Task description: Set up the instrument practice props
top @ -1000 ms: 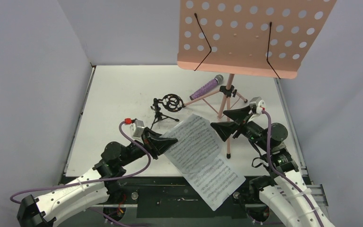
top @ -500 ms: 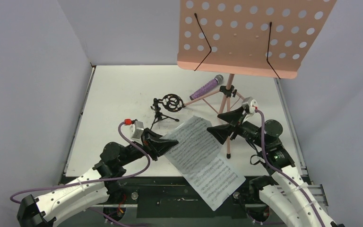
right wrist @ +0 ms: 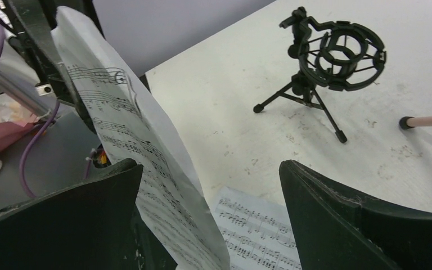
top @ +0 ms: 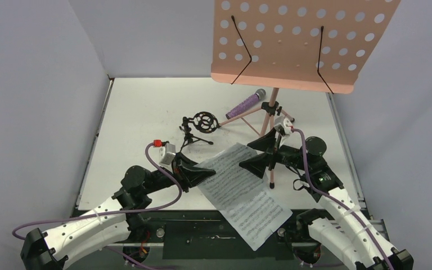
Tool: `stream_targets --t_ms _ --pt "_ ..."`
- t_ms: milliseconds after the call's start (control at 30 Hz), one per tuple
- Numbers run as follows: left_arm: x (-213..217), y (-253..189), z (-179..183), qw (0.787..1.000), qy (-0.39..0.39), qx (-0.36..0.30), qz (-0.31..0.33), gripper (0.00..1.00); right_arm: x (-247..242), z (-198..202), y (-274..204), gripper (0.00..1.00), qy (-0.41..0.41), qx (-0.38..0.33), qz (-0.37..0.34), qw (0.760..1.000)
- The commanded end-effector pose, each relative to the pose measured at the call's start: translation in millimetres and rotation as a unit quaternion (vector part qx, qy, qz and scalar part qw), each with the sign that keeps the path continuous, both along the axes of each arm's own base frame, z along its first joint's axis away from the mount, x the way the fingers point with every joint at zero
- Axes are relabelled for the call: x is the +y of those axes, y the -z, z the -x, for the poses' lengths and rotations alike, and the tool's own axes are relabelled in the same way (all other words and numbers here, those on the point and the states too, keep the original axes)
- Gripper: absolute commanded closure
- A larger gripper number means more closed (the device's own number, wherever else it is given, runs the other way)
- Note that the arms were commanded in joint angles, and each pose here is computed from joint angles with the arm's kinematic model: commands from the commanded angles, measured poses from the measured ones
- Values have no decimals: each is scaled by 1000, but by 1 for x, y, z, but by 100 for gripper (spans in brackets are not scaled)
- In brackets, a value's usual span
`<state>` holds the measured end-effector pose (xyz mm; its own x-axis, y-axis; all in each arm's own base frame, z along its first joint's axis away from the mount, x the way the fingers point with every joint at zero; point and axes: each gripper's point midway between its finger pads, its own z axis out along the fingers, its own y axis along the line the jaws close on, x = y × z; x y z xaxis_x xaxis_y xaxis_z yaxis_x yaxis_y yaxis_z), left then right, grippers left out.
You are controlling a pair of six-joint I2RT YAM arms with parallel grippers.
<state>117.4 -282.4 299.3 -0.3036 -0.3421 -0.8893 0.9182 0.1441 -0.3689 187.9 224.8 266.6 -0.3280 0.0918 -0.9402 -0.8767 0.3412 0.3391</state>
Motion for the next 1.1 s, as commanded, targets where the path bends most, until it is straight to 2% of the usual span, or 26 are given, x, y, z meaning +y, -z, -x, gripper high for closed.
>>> stream_targets --t_ms 0,333,467,567,633,733,833,933,1067 --pt "2 -35 6 999 10 -33 36 100 13 15 -23 5 -56 -43 -19 997" --pt "5 -36 -2 998 -16 -32 42 100 28 21 -18 37 -82 -37 -21 996" --pt "8 -34 -9 998 -38 -25 39 100 29 22 -20 68 -82 -39 -21 996" --pt "11 -31 -15 997 -57 -18 38 97 29 21 -20 86 -75 -42 -21 996" --pt "13 -29 -19 997 -70 -12 38 87 27 18 -21 94 -65 -43 -21 997" --pt "17 -26 -28 995 -96 0 34 56 26 15 -24 95 -52 -43 -23 997" --pt "23 -21 -37 991 -129 9 24 31 24 11 -25 95 -34 -40 -27 998" --pt "30 -14 -47 987 -161 23 11 15 23 4 -23 95 -15 -30 -31 999" --pt "39 -2 -54 980 -194 37 -15 5 21 -5 -21 95 9 -19 -33 999"
